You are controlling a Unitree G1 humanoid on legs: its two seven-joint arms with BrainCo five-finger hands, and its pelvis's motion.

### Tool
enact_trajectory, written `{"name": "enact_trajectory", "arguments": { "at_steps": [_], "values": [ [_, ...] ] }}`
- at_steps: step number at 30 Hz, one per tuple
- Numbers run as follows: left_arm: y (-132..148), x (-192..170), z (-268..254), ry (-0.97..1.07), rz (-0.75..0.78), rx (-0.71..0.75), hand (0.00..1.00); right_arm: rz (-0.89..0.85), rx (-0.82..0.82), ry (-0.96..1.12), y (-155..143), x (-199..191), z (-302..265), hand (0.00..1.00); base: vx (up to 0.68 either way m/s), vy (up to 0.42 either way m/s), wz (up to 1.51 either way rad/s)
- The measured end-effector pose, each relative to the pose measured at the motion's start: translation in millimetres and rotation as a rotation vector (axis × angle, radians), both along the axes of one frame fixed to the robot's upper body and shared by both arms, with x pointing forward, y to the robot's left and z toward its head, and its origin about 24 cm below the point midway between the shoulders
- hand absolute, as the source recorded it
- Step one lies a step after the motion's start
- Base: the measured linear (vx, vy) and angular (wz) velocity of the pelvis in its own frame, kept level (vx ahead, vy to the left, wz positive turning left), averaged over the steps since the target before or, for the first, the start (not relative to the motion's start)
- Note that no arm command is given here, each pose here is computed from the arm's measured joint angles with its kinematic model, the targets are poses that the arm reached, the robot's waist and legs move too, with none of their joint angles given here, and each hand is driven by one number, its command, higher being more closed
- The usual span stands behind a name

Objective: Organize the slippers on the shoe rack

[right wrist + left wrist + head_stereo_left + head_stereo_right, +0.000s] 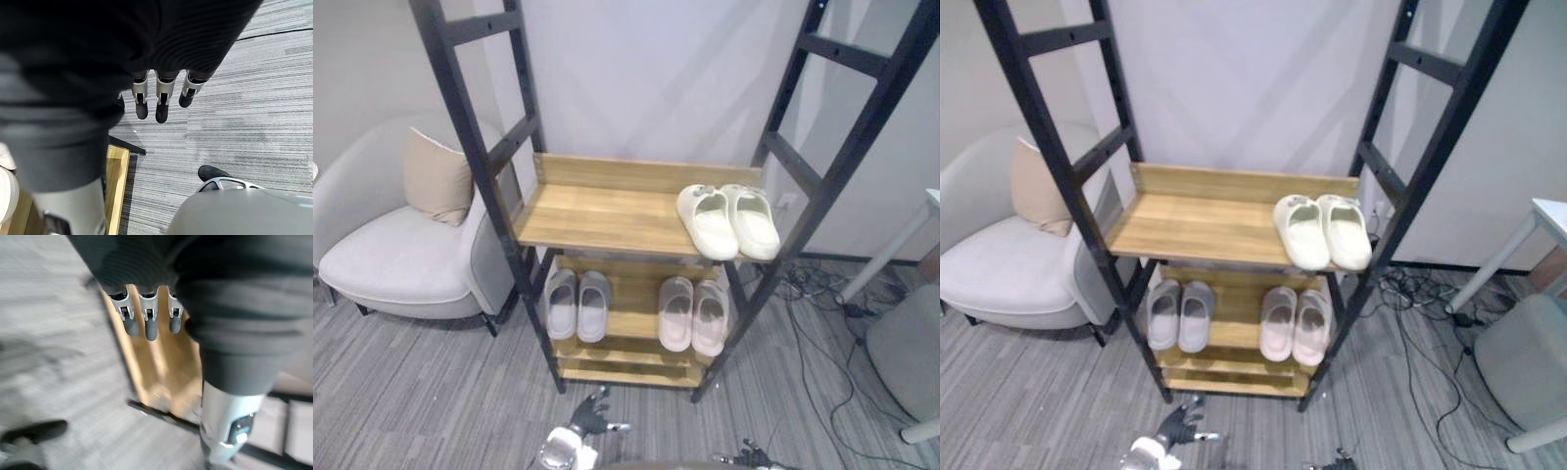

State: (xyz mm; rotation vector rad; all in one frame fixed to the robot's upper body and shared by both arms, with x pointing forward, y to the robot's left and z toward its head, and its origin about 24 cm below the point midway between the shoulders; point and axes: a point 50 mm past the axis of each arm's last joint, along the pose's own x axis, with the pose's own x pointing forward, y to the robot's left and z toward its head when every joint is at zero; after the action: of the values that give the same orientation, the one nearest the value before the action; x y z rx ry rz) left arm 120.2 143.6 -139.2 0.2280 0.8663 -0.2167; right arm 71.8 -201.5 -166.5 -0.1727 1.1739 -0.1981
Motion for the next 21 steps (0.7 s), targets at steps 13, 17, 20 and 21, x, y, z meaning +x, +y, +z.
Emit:
{"name": "enact_trajectory", "arguments": {
  "at_steps": [13, 17, 20, 21],
  "values": [
    [19, -6, -10, 0.041, 0.153, 0.132, 0.00, -0.049, -0.013, -0.004, -2, -5, 0, 0.00, 0.04, 0.016, 0.20],
    [23, -4, -11, 0.044, 0.182, 0.135, 0.00, -0.023, -0.023, -0.013, -2, 0, 1, 0.00, 0.02, 0.012, 0.03],
    [29, 0, -9, 0.030, 0.226, 0.139, 0.00, 0.009, -0.035, -0.028, -6, 2, 3, 0.00, -0.01, 0.032, -0.24],
    [31, 0, -9, 0.028, 0.236, 0.144, 0.00, 0.015, -0.026, -0.044, -7, 4, 4, 0.00, -0.01, 0.061, -0.42]
  ]
}}
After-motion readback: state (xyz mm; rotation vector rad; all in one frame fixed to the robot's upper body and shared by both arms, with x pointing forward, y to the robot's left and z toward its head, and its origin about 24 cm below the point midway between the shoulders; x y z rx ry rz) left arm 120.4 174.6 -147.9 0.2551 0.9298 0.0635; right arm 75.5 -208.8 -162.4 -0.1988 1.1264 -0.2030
